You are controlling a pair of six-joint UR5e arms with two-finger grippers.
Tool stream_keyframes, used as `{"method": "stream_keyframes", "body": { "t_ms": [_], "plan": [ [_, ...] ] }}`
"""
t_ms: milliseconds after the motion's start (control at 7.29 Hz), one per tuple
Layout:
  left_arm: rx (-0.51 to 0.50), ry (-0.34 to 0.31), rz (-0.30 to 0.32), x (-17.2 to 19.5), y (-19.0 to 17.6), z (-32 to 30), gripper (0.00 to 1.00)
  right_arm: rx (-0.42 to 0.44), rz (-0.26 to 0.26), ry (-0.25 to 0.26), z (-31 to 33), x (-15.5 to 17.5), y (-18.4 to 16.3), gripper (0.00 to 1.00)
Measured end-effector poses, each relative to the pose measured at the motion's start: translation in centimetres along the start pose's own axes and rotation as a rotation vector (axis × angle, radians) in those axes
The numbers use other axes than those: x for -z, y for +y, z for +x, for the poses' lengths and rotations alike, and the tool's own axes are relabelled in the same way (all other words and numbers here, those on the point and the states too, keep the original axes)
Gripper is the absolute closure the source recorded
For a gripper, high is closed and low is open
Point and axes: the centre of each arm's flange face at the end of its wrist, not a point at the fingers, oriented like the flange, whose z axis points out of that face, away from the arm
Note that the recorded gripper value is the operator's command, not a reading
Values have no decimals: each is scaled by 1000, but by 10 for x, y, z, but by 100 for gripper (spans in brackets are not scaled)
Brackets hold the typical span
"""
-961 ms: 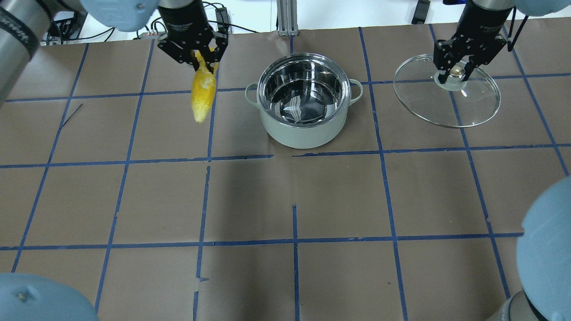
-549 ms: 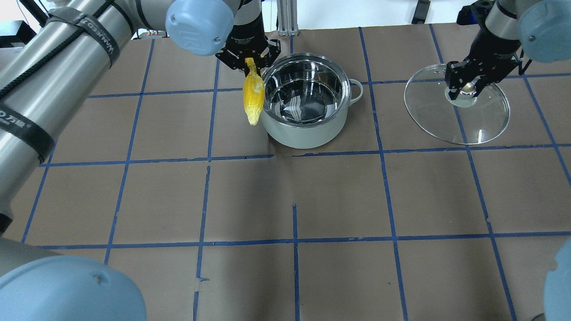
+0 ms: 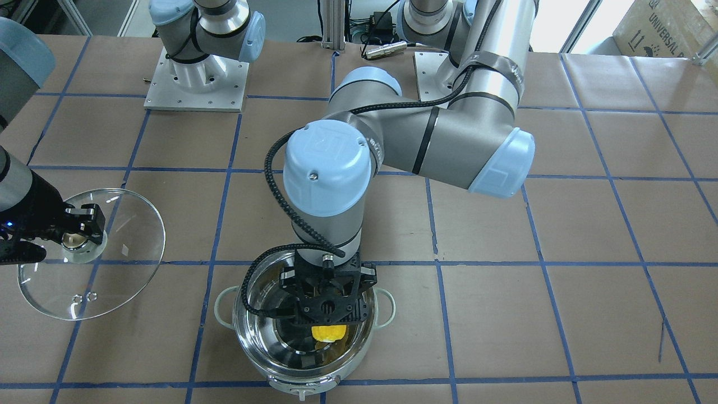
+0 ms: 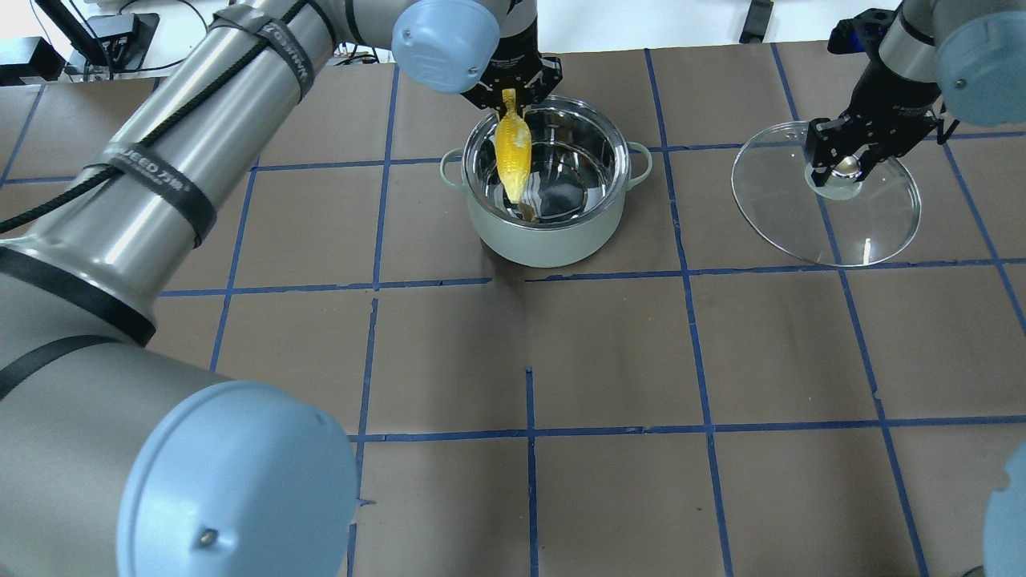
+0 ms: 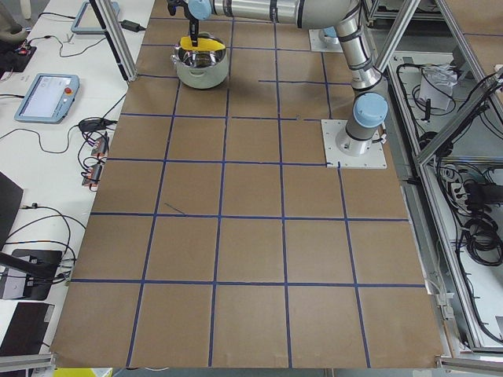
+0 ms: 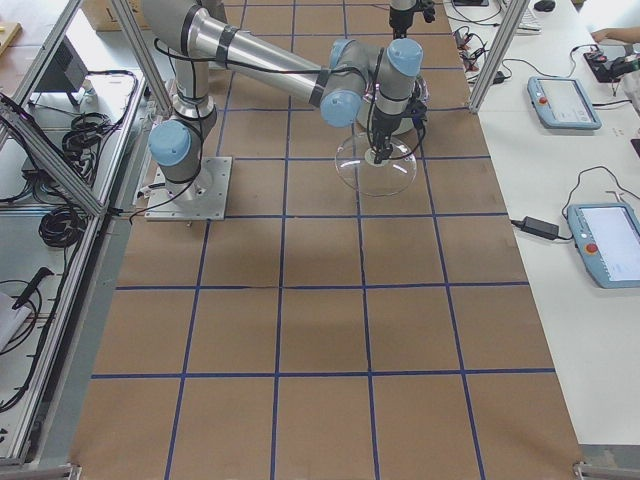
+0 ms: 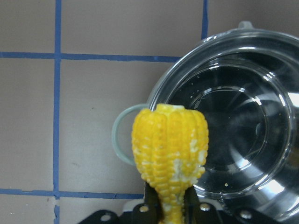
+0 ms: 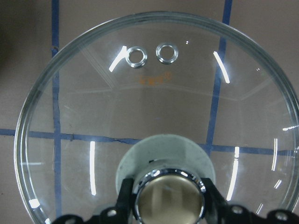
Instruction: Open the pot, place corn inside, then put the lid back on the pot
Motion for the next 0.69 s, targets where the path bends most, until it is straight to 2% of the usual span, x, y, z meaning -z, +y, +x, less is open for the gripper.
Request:
{"method": "stream_keyframes", "body": {
  "t_ms": [275, 549, 686],
  "plan": [
    [11, -1, 5, -13, -5, 21, 96, 2, 1, -6, 0, -1, 0, 82],
    [13, -11, -18, -25, -3, 22, 96, 4, 3, -10, -1, 0, 0, 82],
    [11, -17, -30, -30, -2, 22, 81, 4, 5, -10, -1, 1, 0, 84]
  ]
}}
